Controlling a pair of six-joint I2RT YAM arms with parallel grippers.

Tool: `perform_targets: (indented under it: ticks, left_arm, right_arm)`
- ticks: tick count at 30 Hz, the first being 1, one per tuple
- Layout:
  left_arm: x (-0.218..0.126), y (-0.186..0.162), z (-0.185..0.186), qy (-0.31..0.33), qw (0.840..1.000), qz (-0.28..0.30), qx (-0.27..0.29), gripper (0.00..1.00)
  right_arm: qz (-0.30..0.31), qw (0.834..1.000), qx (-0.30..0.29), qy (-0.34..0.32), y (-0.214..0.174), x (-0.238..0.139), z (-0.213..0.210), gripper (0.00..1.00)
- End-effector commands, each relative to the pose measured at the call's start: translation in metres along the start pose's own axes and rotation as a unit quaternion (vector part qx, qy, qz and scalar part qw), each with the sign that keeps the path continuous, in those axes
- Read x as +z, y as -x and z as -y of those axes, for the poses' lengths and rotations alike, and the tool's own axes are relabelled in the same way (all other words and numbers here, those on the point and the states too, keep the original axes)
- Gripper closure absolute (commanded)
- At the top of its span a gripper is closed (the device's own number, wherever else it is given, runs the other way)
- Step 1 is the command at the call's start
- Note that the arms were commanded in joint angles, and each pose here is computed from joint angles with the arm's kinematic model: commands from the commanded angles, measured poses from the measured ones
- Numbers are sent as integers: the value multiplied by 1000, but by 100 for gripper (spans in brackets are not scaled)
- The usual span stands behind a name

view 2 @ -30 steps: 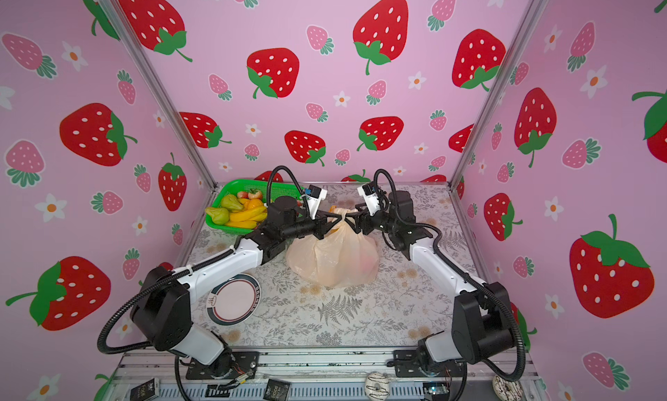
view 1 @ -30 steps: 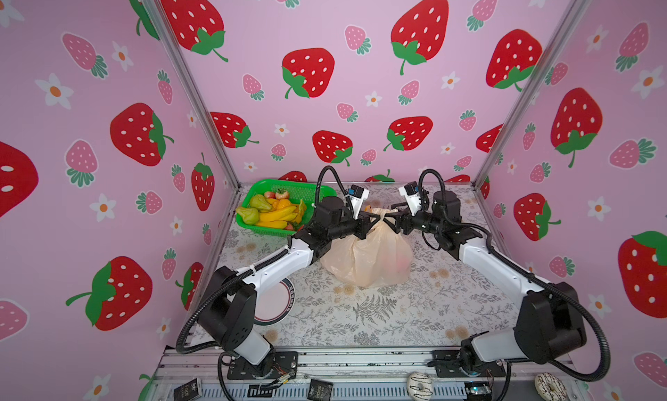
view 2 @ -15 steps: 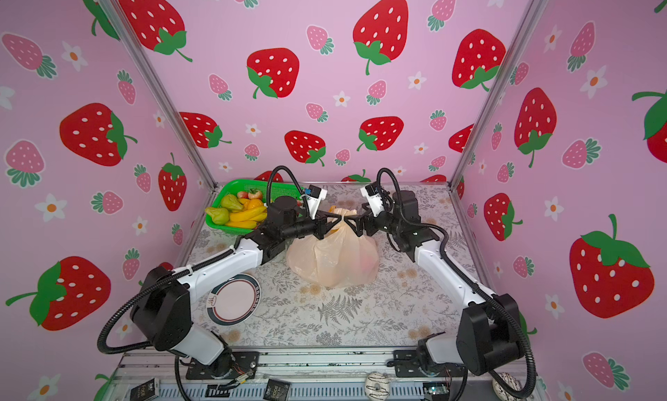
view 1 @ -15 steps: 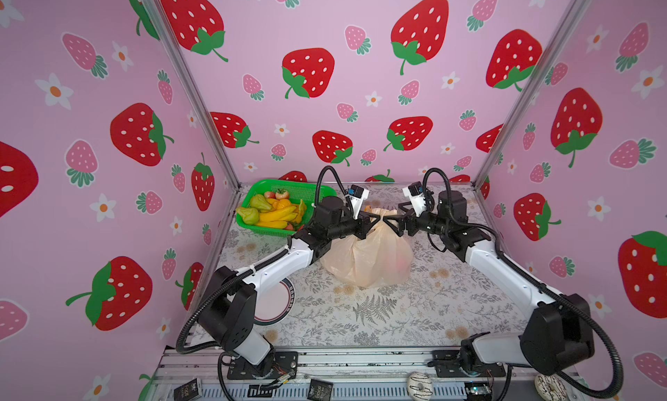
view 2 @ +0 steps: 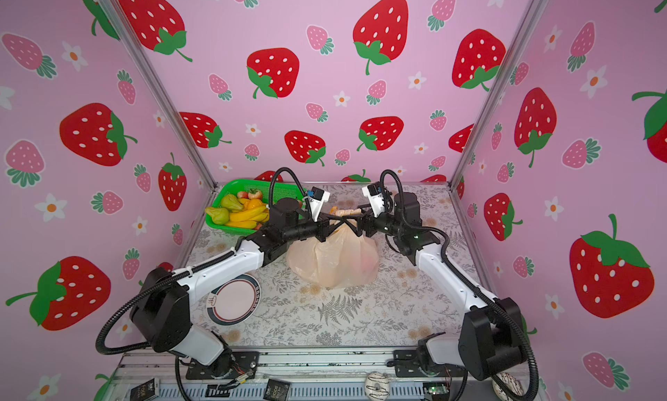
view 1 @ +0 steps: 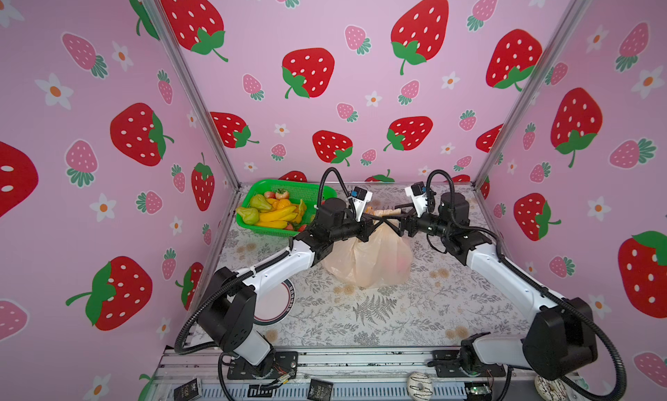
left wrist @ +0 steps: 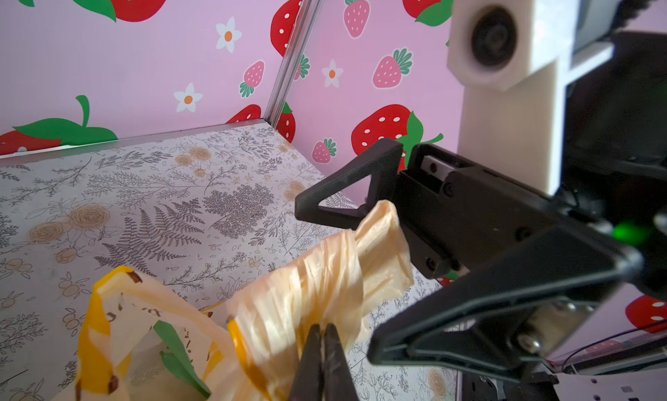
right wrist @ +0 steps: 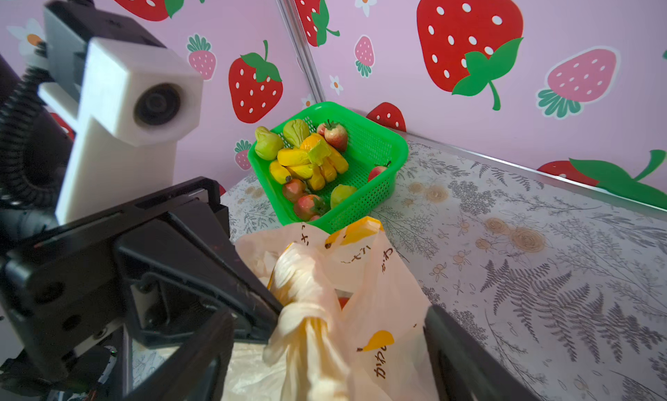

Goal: Place the fake fruits into the plastic bag and tie a complex knot

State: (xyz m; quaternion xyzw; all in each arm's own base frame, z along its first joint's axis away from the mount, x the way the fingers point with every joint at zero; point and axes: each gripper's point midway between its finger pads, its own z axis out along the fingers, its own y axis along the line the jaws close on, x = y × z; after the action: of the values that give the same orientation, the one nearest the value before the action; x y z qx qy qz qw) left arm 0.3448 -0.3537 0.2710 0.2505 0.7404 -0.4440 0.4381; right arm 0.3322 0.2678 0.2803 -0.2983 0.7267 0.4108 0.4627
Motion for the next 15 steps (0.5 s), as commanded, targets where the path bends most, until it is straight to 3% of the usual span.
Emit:
perform_targets:
  ticks: [1,11,15]
  left_arm:
    - [-6,7,9,-5,1000,14,15,100]
    - [-3,-3,5,2,1000,3,19,100]
    - [-1,-5,5,0,1000,0,19,100]
  right_arm:
    - [19,999,27,41,4,5,-8,22]
    - [14,997,41,60,-9,13,-8,49]
    - [10,997,41,58,-12,16,-5,67]
